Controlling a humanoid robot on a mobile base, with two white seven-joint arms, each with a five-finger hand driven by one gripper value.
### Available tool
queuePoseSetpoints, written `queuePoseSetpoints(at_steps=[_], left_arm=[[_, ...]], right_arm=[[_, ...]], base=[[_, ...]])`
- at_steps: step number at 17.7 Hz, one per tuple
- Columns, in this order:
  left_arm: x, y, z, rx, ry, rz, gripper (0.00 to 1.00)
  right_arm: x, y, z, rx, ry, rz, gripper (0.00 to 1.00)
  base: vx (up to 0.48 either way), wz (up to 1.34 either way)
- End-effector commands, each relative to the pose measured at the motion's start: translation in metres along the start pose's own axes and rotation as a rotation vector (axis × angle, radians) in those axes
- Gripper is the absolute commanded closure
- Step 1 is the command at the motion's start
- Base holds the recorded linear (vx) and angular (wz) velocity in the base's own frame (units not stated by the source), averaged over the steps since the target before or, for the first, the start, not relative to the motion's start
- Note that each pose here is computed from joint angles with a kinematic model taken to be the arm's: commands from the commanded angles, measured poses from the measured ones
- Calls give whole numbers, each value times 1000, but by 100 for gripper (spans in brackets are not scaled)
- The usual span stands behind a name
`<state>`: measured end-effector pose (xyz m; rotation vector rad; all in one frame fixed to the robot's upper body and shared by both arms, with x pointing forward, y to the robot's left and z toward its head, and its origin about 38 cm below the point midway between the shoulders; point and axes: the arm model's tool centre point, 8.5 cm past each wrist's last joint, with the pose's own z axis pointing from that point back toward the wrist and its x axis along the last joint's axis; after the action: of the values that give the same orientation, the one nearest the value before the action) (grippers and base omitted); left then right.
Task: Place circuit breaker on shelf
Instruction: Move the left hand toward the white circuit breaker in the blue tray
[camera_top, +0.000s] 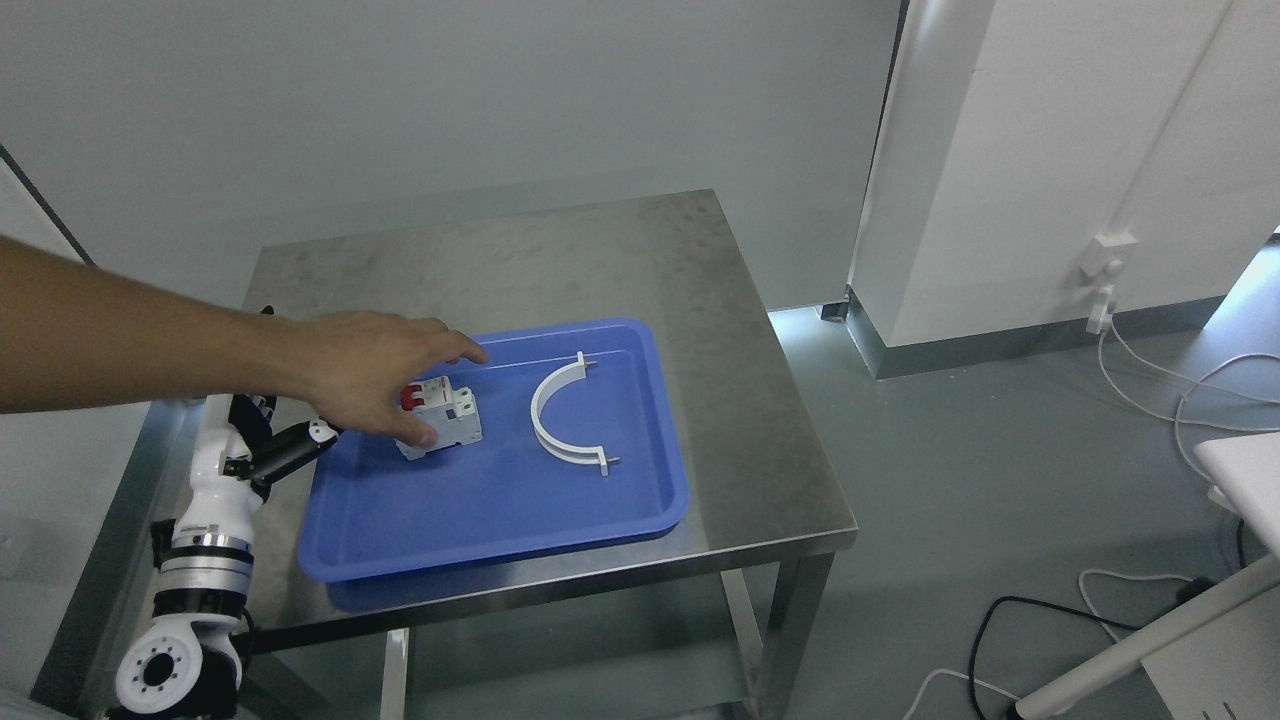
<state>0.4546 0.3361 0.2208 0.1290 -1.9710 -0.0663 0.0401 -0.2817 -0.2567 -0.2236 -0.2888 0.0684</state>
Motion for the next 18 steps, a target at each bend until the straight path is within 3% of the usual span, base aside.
queuePoseSetpoints(at_steps=[1, 9, 16, 18], left_arm=[[2, 16, -2, -17, 7, -50, 0], [20, 13, -9, -329, -3, -149, 1], [6, -12, -15, -402, 91, -407, 3], [3, -14, -16, -412, 130, -407, 7]], right_arm=[[-22, -10, 1, -11, 207, 53, 0], [-22, -10, 1, -11, 207, 53, 0], [-22, -10, 1, -11, 207, 53, 0], [-22, -10, 1, -11, 207, 53, 0]], base=[[0, 0], [0, 0], [0, 0], [0, 0]])
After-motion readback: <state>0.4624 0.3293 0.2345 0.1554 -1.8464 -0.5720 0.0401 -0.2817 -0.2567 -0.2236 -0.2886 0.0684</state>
